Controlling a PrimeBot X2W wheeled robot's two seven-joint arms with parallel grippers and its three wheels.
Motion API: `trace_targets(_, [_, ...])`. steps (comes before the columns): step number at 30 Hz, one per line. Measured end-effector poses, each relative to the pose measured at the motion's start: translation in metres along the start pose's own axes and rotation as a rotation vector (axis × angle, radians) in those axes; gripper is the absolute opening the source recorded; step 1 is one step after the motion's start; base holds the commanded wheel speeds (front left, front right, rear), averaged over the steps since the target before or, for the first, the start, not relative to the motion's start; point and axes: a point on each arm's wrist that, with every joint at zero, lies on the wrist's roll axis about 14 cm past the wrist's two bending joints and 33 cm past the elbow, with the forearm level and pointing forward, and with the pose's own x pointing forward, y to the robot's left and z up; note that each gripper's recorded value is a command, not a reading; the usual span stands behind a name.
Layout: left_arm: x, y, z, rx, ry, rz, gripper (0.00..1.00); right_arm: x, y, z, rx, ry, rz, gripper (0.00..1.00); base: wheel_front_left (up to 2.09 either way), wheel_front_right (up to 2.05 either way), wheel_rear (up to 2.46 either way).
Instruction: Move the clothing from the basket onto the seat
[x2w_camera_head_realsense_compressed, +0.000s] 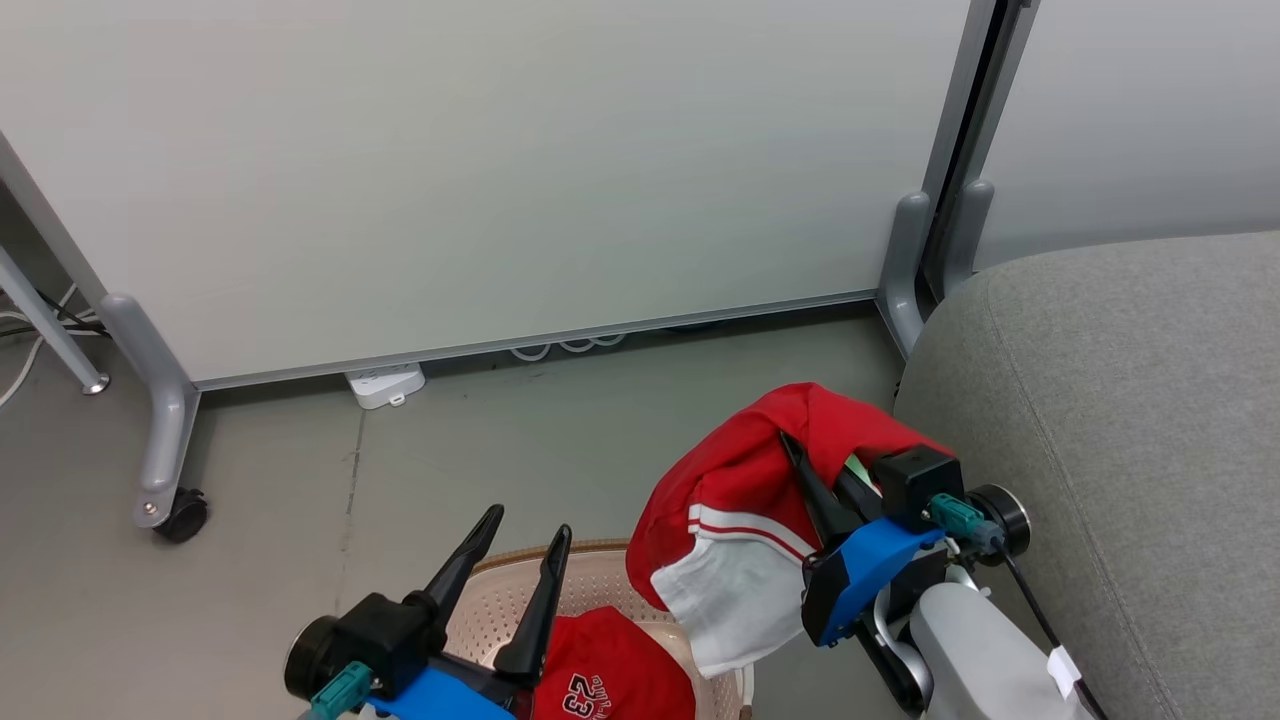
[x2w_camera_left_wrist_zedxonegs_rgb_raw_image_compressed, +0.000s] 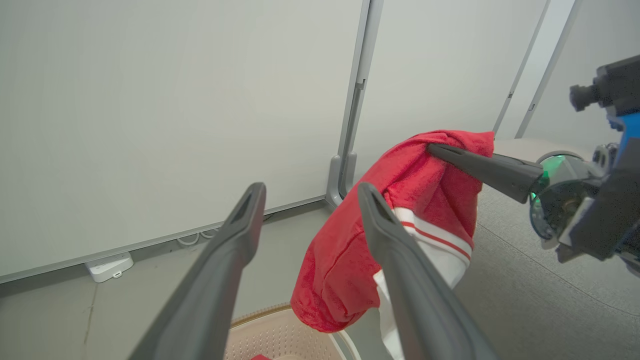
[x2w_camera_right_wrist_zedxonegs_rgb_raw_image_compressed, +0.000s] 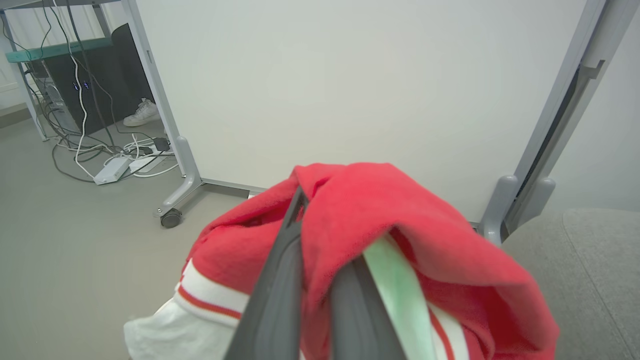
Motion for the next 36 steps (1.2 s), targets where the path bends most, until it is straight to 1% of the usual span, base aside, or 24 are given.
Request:
trace_targets(12, [-0.016,0.009,-0.014,-0.012,0.023,0.055,1.0,-0.002,0.001,-0.002,0.001,0.003,0.001,0.0,0.0,0.0,0.0])
trace_targets(22, [-0.016,0.007,-0.019,-0.018,0.034,0.055,1.0,-0.005,-0.001,-0.003,0.004,0.004,-0.006,0.0,0.0,0.0,0.0])
trace_targets(30, [0.0,-0.011,-0.026,-0.018,0.052,-0.014,1.0,-0.021,-0.023,-0.008,0.01,0.018,-0.074,0.0,0.0,0.0,0.0])
trace_targets(36, [0.016,-0.04,-0.035,-0.03,0.074,-0.114,1.0,-0.042,-0.049,-0.012,0.017,0.026,-0.159,0.0,0.0,0.0,0.0])
